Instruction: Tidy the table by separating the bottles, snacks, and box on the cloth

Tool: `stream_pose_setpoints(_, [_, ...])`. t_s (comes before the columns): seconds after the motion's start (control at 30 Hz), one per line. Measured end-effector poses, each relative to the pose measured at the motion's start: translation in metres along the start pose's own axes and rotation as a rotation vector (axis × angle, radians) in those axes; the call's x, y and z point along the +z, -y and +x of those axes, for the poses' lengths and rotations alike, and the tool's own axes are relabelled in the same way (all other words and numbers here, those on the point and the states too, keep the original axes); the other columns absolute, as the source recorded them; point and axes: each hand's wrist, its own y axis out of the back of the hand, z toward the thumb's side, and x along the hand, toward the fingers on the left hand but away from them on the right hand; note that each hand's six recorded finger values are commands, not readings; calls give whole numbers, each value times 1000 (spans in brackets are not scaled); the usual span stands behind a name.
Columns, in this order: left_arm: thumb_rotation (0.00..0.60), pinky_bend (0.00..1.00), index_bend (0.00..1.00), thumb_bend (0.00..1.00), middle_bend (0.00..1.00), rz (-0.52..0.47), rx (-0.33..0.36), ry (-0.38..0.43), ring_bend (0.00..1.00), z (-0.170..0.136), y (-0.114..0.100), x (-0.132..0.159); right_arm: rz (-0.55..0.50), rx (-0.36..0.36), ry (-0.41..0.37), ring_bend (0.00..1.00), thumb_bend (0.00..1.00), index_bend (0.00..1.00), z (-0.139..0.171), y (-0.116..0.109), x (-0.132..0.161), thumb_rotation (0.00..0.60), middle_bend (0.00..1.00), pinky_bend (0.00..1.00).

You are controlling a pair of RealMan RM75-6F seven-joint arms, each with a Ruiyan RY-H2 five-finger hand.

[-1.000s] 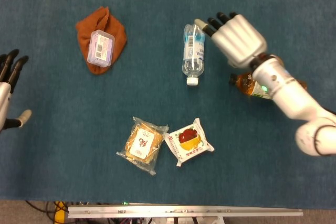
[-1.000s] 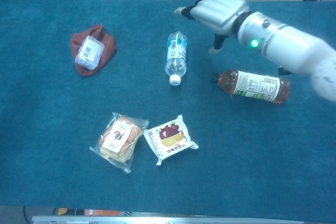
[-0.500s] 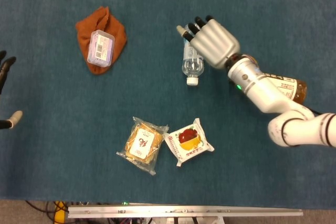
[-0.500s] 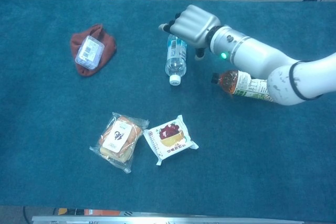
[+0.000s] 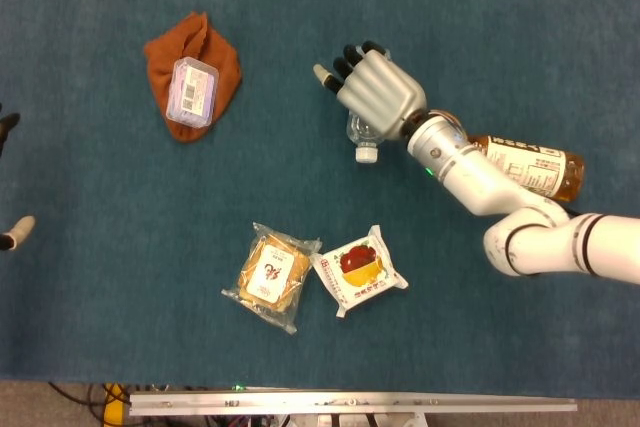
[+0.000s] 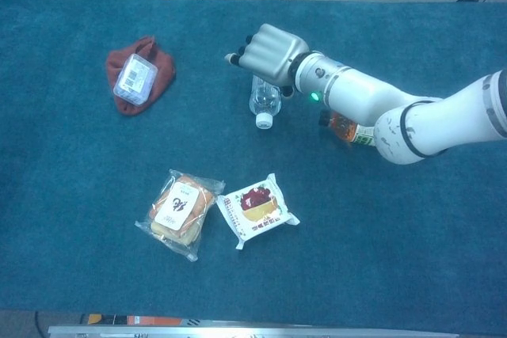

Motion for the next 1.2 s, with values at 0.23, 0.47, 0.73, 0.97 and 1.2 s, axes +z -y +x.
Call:
stream_pose_setpoints(0.23, [600,151,0,204,0,-8,-3,0,0,-1,0,-2,16,27,0,244,44,266,-4,6,2,600,335,365])
stream_pose_setpoints(0.47, [600,151,0,204,0,-15,-7,5,0,-2,2,-2,13,30,15,396,72,487,-6,9,1,600,467,369])
stream_pose_setpoints(0.73, [600,151,0,204,0,-19,-10,9,0,-2,2,-2,7,-3,61,553,96,600,1,10,-13,600,558,466])
stream_pose_setpoints(0.97, [600,151,0,204,0,-21,-18,20,0,0,6,0,-25,8,75,566,97,602,21,17,-25,600,559,492])
stream_pose_setpoints(1.2, [600,151,0,204,0,-19,-29,31,0,3,9,4,-39,36,85,563,97,603,52,27,-40,600,559,492])
